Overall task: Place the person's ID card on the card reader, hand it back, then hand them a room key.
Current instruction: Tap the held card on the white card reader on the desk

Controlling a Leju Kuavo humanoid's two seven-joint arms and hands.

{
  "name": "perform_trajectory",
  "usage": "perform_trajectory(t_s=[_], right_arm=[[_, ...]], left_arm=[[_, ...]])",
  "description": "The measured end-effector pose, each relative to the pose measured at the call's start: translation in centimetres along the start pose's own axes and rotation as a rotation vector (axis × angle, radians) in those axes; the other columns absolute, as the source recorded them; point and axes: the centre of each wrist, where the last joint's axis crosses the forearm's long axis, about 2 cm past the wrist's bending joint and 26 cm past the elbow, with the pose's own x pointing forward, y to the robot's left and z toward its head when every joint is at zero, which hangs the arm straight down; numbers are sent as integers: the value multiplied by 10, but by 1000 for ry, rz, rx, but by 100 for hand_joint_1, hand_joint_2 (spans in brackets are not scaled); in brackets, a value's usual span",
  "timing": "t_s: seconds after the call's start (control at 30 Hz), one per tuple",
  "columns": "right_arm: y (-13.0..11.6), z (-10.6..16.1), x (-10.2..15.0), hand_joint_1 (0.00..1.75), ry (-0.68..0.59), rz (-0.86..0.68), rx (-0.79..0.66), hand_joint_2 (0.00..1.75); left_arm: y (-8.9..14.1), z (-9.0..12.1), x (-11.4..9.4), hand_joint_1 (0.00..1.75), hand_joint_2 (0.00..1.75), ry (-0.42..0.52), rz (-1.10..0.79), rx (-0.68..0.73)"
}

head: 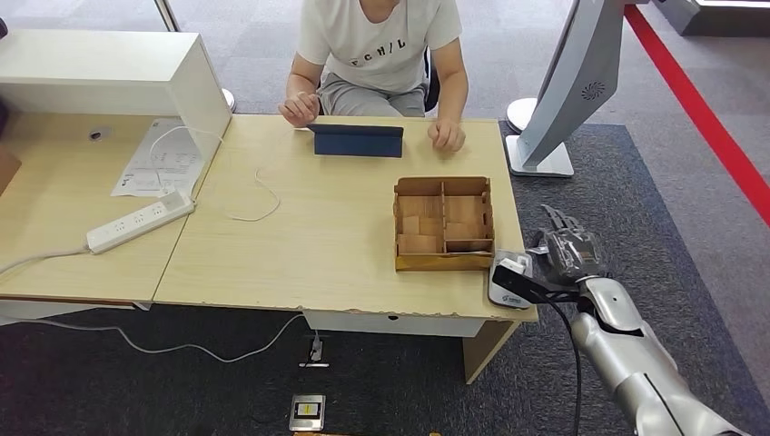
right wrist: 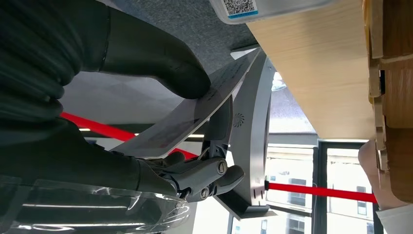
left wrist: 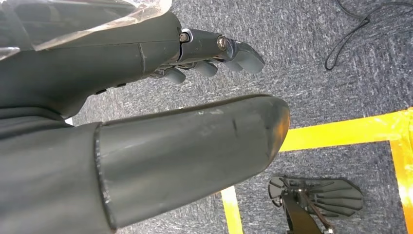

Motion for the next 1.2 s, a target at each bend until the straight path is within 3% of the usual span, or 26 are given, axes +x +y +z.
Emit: perform_trajectory(t_s=[0.63,1.2], right_arm=[[33,21,3,175,50,-104,62,175],[45,32,0,175,74,-142,72,175]], left_arm=[[2,0,0,0,0,15,10,13],[1,0,0,0,0,12,-4,10]])
